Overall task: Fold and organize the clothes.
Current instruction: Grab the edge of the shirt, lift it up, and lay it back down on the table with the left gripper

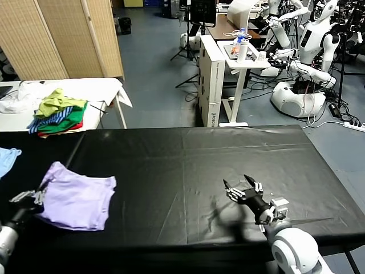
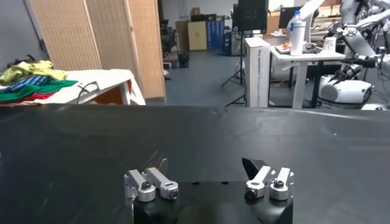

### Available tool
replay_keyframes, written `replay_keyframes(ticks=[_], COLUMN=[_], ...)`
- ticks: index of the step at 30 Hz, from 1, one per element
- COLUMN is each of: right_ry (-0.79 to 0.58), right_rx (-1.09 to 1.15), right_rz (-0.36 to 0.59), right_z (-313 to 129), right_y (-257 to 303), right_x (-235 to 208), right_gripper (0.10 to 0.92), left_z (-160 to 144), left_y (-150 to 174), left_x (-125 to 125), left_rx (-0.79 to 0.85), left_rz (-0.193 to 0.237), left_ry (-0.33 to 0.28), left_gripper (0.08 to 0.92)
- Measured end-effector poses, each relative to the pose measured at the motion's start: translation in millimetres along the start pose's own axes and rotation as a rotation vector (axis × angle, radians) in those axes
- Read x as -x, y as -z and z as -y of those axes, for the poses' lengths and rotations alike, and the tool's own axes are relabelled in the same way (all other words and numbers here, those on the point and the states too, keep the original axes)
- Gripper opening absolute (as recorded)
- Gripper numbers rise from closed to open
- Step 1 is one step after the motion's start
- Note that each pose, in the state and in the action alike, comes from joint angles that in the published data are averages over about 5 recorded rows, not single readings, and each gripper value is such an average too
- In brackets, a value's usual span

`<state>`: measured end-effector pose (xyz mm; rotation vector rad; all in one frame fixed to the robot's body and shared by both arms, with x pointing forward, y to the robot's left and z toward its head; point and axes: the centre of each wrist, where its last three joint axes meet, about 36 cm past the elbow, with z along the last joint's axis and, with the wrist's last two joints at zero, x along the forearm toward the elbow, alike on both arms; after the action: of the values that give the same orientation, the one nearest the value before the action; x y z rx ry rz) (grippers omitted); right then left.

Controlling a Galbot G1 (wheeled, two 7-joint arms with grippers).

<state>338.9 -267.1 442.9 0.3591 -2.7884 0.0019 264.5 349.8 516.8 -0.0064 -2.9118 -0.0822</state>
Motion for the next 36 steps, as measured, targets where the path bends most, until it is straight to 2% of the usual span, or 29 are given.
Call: replay_keyframes(ticks=[6,12,15,21,24,26,30,36], right_ry=[-0.008,0.003,0.014,0.072,0.12,0.165,0.266,0.357], right_rx=[-0.005,-0.013,-0.012,0.038,0.071,0.099,0.155,0.206], right_rz=[-0.016,-0.026,-0.032,-0.075,-0.112,-0.138,-0.186,-0.248], right_z=[-1,-3,-5,-15,-26,-37,-63,-109], right_y=[-2,-1,0,6,9,10,10,3], right_x=[-6,-10,-9,-6,-4,-3,4,22], right_gripper=[0.907,0.907,0.907,0.907,0.907,0.907,0.907,0.907], left_z=[69,116,135,167,173,172,162,135], left_y=[-15,-45,-60,-75,-76,-73,-66,-68], left_x=[-3,10,15,17,14,13,13,14], left_rx=[-0.151,-0.22,-0.25,-0.277,-0.276,-0.273,-0.249,-0.167], left_rz=[-0.002,-0.034,-0.061,-0.088,-0.085,-0.067,-0.024,0.008], left_ry=[-0.131,-0.179,-0.194,-0.246,-0.262,-0.261,-0.24,-0.172], left_gripper=[0.175,0.189,0.303,0.682,0.838,0.888,0.906,0.907])
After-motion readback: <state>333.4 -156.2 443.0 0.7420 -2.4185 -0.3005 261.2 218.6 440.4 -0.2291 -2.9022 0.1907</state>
